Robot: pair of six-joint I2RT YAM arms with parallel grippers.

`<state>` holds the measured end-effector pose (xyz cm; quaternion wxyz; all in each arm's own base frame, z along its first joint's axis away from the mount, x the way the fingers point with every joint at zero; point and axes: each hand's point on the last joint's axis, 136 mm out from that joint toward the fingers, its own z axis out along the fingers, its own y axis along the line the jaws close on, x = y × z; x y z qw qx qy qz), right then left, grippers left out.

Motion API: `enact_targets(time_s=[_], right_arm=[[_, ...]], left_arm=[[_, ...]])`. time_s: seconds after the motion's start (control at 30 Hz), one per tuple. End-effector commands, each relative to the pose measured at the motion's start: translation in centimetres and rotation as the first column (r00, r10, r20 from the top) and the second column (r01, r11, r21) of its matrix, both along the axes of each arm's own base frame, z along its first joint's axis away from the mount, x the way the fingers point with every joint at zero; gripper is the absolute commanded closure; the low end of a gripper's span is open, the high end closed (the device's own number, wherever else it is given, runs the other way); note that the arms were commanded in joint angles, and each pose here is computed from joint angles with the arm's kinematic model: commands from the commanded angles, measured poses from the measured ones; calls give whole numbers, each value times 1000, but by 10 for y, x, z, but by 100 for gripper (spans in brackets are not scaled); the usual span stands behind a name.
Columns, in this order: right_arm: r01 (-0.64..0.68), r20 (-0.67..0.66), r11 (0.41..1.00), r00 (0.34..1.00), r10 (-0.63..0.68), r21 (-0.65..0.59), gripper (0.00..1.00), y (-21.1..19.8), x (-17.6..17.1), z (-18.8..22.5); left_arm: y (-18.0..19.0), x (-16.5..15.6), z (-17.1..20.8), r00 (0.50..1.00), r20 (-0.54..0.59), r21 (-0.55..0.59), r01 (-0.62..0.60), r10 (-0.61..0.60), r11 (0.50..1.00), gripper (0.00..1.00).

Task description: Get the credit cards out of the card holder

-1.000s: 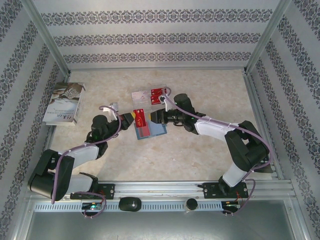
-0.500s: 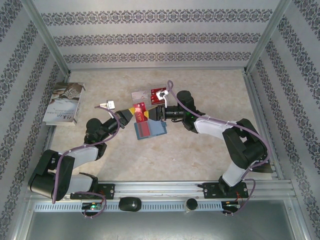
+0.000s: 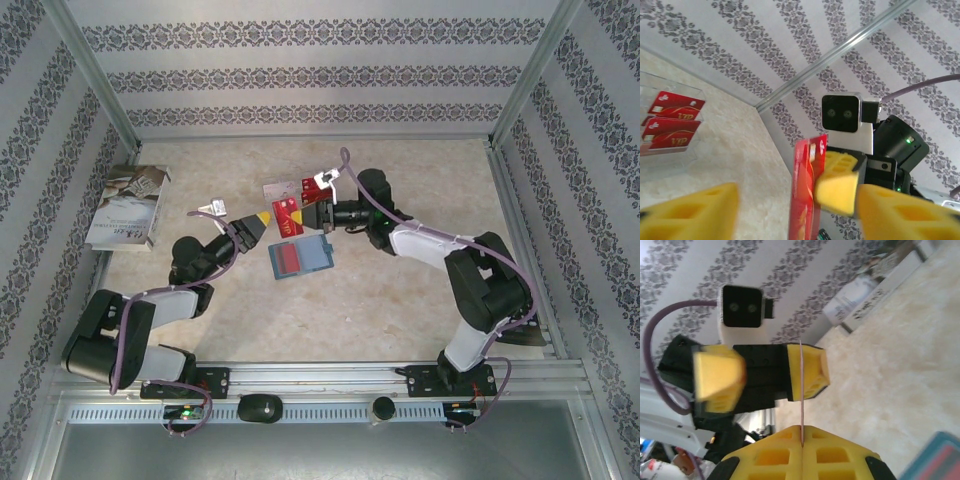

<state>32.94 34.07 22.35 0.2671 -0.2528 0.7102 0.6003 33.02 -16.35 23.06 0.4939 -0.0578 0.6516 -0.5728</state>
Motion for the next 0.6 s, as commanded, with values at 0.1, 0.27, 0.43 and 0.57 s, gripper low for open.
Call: enact_targets(time_s=[0.1, 0.27, 0.43, 0.57], right_arm=[[38, 238, 899, 969, 74, -436, 100, -35, 11, -25], [-1, 273, 714, 923, 270, -700, 100, -54, 28, -49], [66, 333, 494, 815, 475, -867, 100, -58, 57, -60], [156, 381, 412, 745, 548, -898, 100, -62, 91, -54]], left_arm=[[23, 7, -7, 989, -105, 52, -102, 107, 993, 0], [39, 4, -11, 973, -137, 114, -170, 185, 979, 0], [48, 3, -13, 964, -161, 145, -187, 210, 972, 0], [57, 5, -16, 955, -176, 154, -213, 239, 965, 0]])
